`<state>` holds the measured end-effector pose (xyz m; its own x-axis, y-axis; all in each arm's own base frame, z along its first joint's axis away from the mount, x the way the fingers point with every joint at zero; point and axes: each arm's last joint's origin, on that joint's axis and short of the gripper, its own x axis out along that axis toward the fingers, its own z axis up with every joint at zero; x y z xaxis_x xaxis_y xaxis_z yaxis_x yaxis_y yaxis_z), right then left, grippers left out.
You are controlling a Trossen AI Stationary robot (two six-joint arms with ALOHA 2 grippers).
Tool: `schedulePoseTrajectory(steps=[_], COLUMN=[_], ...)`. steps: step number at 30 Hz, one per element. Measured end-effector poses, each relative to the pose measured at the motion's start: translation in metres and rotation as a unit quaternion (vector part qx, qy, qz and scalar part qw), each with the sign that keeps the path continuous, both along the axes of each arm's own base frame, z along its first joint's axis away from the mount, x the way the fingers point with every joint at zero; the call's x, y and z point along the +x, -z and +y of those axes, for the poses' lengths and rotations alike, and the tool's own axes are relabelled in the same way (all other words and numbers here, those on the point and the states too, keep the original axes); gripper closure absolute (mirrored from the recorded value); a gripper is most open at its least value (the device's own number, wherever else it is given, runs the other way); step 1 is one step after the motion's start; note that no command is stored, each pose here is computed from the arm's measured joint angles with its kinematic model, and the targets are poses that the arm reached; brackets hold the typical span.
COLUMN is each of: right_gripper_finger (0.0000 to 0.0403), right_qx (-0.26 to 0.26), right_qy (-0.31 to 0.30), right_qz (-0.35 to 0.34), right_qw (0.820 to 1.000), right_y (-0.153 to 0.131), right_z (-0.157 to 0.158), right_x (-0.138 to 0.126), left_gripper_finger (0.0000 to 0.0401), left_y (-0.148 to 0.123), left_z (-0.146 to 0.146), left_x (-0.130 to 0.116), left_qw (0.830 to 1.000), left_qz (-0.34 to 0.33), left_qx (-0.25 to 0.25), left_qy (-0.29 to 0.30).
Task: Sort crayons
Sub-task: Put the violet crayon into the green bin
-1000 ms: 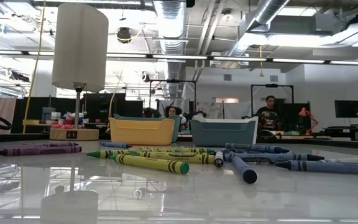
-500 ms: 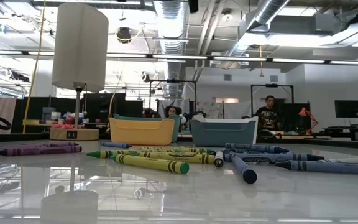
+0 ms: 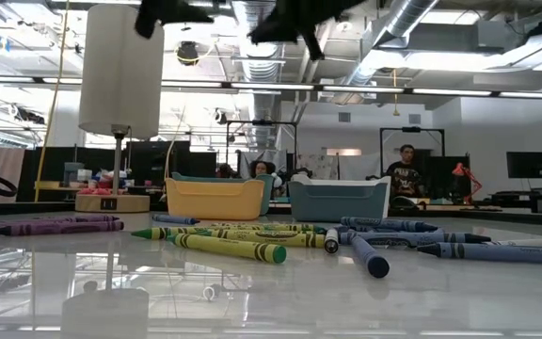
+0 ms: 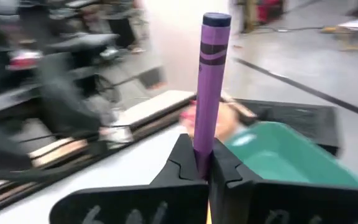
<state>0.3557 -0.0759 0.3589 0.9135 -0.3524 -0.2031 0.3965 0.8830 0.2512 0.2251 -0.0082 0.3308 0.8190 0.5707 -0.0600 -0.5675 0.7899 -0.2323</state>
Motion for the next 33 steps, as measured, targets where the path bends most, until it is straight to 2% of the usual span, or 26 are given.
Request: schedulePoseTrajectory(steps=[4, 10, 16, 20, 27, 33], right_gripper_finger=[0.0402, 0.0403, 0.0403, 0.0403, 0.0396, 0.0387], right_qx=[0.010, 0.045, 0.067, 0.074, 0.084, 0.095], right_qy=[0.035, 0.055, 0.066, 0.075, 0.083, 0.087], right_qz=[0.032, 0.083, 0.100, 0.109, 0.158, 0.200], right_qw=[0.999, 0.994, 0.991, 0.988, 0.980, 0.971], right_y=[0.023, 0.074, 0.108, 0.119, 0.130, 0.130], right_z=[-0.031, -0.063, -0.088, -0.104, -0.118, -0.122], right_x=[0.008, 0.029, 0.049, 0.064, 0.090, 0.098], left_gripper_finger=[0.0213, 0.0225, 0.0228, 0.0228, 0.0228, 0.0228], left_y=[0.011, 0.029, 0.044, 0.056, 0.080, 0.079], left_z=[0.003, 0.002, 0.002, 0.000, -0.001, 0.000], left_x=[-0.010, -0.019, -0.025, -0.025, -0.032, -0.045], left_qw=[0.998, 0.989, 0.976, 0.970, 0.970, 0.976], left_qz=[0.041, 0.119, 0.195, 0.222, 0.194, 0.146], left_qx=[-0.039, -0.087, -0.090, -0.097, -0.135, -0.147], left_qy=[-0.037, -0.015, -0.019, 0.020, 0.051, 0.062])
